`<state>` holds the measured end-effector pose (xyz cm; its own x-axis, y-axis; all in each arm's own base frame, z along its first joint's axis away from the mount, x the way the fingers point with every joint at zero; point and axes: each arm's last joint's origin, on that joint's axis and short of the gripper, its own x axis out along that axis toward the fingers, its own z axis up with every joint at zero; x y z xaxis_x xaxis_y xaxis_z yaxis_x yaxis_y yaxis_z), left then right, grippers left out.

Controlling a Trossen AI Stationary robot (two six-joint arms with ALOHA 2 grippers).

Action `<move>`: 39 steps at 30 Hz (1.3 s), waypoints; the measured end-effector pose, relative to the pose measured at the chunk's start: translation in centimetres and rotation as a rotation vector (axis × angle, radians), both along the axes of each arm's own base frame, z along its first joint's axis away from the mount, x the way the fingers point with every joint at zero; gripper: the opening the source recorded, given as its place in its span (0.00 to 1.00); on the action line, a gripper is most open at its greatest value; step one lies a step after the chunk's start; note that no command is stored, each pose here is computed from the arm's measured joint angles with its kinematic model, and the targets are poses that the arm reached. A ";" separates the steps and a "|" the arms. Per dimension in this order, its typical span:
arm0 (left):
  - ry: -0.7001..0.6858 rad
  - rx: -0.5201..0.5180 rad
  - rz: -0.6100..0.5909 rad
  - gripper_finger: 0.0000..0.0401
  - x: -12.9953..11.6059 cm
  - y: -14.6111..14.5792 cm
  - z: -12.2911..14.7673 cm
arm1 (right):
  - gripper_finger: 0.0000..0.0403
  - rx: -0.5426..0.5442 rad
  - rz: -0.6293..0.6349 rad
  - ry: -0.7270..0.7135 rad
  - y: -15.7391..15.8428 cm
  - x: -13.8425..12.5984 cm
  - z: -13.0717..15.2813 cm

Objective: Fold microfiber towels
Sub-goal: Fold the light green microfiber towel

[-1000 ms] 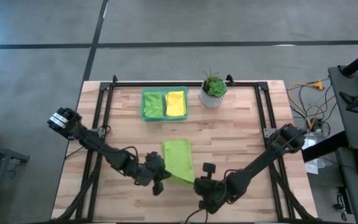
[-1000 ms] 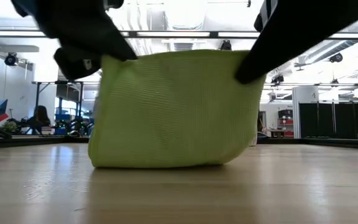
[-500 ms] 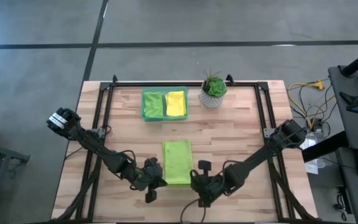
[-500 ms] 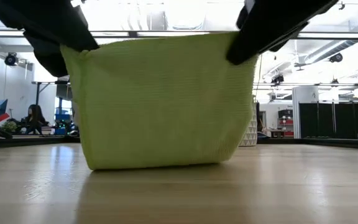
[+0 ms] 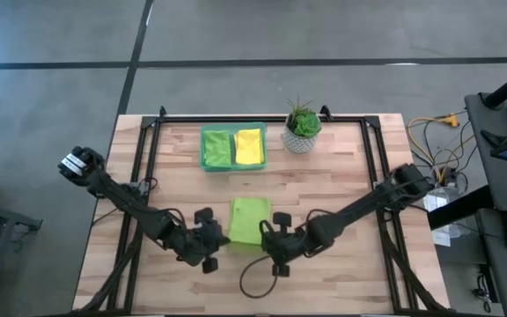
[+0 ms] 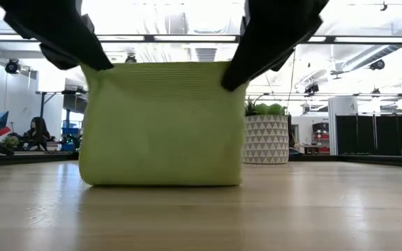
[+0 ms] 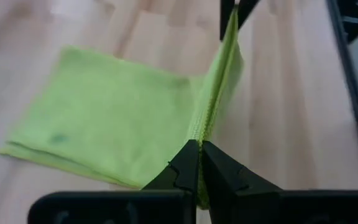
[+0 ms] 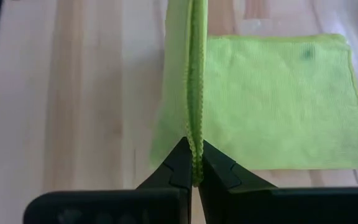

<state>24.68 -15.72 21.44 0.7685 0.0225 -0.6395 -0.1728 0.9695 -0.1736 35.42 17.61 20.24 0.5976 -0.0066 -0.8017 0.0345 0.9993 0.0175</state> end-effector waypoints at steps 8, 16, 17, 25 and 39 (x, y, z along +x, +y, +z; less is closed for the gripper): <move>-0.017 0.163 0.025 0.00 -0.3 1.3 0.8 | 0.02 0.005 -0.046 0.020 -3.1 1.2 0.1; 0.075 0.313 0.126 0.00 0.2 2.8 -1.0 | 0.02 -0.026 -0.116 0.065 -6.6 2.0 -0.2; 0.081 0.319 0.137 0.00 0.4 3.0 -1.2 | 0.02 -0.027 -0.125 0.068 -7.0 2.1 -0.3; 0.122 0.335 0.219 0.00 1.6 5.2 -2.2 | 0.02 -0.017 -0.183 0.111 -9.8 2.2 -1.2; 0.171 0.425 0.229 0.00 4.0 7.9 -4.3 | 0.02 -0.032 -0.225 0.158 -12.1 2.0 -2.3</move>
